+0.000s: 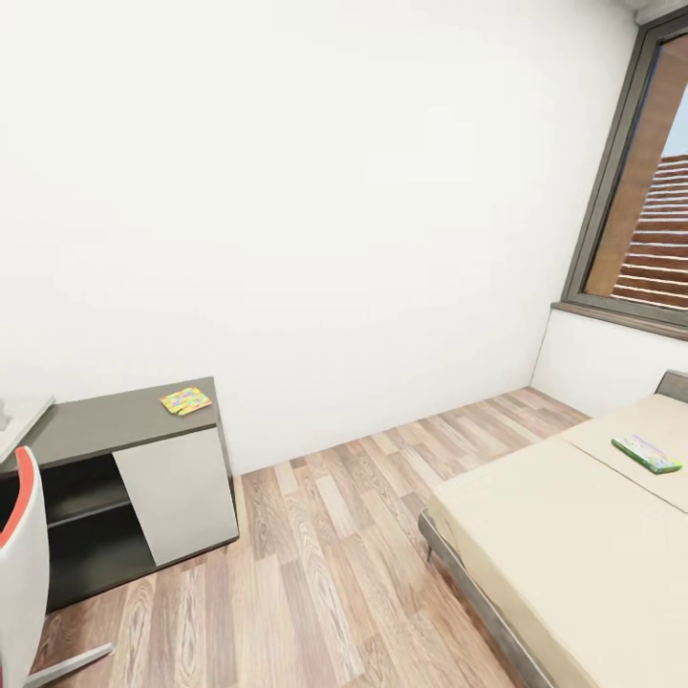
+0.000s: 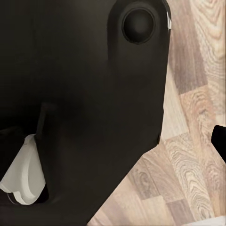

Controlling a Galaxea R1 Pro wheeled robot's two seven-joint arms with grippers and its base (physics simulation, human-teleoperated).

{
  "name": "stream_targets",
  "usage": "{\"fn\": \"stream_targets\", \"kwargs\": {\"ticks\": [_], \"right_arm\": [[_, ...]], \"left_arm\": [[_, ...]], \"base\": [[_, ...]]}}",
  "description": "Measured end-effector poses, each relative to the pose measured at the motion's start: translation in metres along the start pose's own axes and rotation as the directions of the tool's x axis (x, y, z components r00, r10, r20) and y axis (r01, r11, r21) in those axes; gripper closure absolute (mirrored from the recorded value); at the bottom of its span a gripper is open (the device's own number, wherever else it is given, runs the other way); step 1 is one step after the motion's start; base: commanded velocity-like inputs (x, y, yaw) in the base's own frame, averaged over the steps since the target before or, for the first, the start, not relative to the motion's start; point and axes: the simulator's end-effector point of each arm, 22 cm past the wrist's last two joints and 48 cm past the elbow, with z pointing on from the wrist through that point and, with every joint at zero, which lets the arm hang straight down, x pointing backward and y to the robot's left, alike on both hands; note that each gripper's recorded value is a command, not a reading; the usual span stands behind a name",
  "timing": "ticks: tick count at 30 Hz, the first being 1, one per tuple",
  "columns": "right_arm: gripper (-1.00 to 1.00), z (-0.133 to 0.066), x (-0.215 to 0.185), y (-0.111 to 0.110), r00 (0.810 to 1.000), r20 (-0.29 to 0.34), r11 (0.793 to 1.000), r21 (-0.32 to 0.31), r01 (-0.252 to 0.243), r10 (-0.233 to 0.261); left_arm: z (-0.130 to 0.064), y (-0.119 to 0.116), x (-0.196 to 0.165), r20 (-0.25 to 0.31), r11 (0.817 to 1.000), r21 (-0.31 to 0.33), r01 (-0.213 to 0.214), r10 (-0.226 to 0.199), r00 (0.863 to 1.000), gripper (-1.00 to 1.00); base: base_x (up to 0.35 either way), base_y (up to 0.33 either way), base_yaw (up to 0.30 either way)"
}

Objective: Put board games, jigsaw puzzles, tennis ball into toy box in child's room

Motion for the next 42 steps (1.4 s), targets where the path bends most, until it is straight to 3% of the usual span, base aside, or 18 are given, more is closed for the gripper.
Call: {"fn": "stream_targets", "kwargs": {"ticks": [12,33,37,42], "right_arm": [[-1.00,-0.015,0.003,0.000,1.000,-0.001,1.000,0.000,-0.002,0.002],[-1.00,-0.039,0.008,0.011,1.000,0.003,1.000,-0.013,-0.006,0.006],[-1.00,-0.043,-0.005,0.014,0.999,0.035,1.000,-0.017,-0.007,0.007],[-1.00,-0.051,-0.039,0.017,0.992,0.128,1.000,-0.026,-0.005,0.008]], "left_arm": [[-0.016,0.018,-0.034,0.100,1.000,-0.025,-0.003,0.006,0.995,-1.00],[-0.042,0.032,-0.074,0.178,0.999,-0.043,-0.003,0.011,0.984,-1.00],[-0.048,0.035,-0.093,0.208,0.999,-0.047,-0.002,0.012,0.978,-1.00],[-0.056,0.038,-0.124,0.254,0.999,-0.051,0.000,0.013,0.967,-1.00]], "base": [[0.000,0.000,0.000],[0.000,0.000,0.000],[0.000,0.000,0.000],[0.000,0.000,0.000]]}}
